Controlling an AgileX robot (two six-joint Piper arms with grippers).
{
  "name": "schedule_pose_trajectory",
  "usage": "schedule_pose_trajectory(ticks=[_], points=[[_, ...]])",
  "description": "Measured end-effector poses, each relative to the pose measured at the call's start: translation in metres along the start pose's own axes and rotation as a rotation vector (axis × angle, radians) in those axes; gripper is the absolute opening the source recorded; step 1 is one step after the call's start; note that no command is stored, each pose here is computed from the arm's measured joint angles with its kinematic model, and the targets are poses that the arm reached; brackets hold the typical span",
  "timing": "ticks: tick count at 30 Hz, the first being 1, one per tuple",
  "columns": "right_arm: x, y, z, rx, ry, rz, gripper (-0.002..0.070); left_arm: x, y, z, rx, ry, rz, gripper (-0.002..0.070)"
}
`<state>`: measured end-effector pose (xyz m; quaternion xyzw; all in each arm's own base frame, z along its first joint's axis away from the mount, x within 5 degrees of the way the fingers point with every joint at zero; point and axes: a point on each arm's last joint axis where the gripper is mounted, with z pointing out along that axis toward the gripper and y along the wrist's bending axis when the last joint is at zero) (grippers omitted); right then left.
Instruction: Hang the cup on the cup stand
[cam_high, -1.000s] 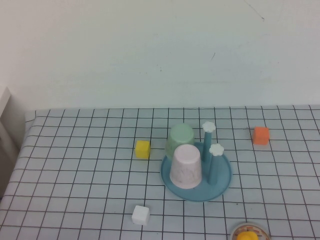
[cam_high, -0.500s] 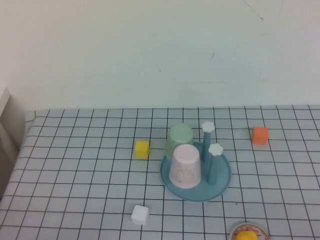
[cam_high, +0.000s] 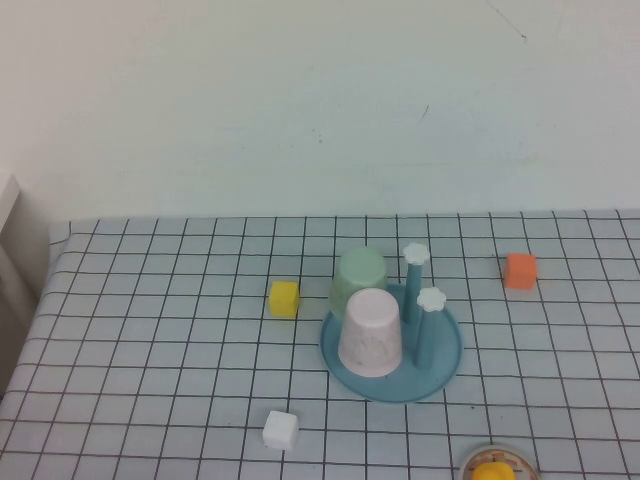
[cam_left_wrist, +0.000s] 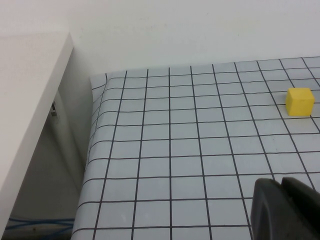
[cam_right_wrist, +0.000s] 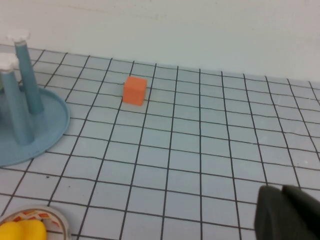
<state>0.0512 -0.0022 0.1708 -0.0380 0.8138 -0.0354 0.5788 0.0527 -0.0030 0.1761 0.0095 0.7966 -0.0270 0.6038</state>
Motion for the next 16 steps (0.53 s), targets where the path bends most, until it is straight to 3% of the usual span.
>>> schedule_pose_trajectory(ticks=[16], points=[[0.0006,-0.0008,0.0,0.008,0.006,0.043,-0.0001,0.0,0.0,0.0,0.0,0.0,0.0,-0.0001]])
